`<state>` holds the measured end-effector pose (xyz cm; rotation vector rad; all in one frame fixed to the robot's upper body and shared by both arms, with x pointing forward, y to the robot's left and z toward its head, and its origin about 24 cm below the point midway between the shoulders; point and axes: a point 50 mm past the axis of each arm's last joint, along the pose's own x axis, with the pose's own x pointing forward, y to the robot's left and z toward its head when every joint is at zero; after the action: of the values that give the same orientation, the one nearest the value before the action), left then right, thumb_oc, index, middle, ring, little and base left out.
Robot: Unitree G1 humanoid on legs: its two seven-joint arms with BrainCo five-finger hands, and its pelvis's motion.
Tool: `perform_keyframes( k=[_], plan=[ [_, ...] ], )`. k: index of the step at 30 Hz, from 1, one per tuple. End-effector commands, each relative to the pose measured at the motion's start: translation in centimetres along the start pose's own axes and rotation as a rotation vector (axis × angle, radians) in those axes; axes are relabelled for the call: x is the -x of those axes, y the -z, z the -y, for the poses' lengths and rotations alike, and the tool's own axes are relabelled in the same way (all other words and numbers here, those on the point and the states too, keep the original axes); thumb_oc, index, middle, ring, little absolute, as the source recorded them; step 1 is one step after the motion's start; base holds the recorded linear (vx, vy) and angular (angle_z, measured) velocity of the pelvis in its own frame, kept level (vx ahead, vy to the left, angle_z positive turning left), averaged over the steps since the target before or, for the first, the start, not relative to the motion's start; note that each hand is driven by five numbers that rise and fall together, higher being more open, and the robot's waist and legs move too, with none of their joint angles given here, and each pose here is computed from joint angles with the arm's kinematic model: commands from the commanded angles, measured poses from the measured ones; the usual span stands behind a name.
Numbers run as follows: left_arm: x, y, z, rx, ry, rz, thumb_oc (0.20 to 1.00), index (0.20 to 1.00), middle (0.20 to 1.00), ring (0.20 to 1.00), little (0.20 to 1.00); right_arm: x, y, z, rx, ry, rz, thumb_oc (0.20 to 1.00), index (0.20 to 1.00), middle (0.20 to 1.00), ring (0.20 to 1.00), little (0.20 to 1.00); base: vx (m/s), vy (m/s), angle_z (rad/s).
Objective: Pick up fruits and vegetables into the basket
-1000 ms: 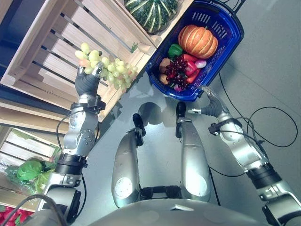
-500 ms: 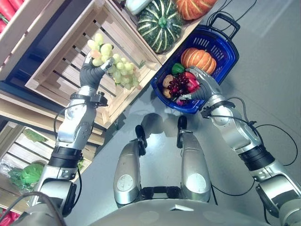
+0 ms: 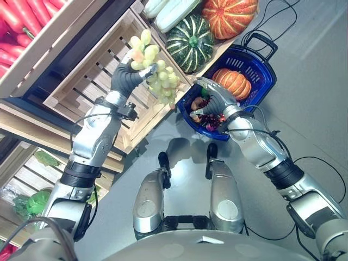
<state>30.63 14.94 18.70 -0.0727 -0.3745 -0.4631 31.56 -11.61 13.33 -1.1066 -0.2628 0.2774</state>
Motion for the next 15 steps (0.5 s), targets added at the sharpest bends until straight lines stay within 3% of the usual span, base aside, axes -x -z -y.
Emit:
perform_keyframes(
  k=[1, 15],
  plan=[
    [-0.5, -0.5, 3.0, 0.041, 0.129, 0.057, 0.200, 0.200, 0.200, 0.200, 0.200, -0.2, -2.1, -2.2, -0.079, -0.026, 0.072, 1.000, 1.000, 1.000, 1.000, 1.000, 0.05, -0.014, 0.05],
    [-0.5, 1.0, 7.0, 0.281, 0.188, 0.027, 0.200, 0.200, 0.200, 0.200, 0.200, 0.1, -2.0, -4.1, -0.278, 0.132, -0.019, 1.000, 1.000, 1.000, 1.000, 1.000, 0.01, -0.003, 0.01]
  ],
)
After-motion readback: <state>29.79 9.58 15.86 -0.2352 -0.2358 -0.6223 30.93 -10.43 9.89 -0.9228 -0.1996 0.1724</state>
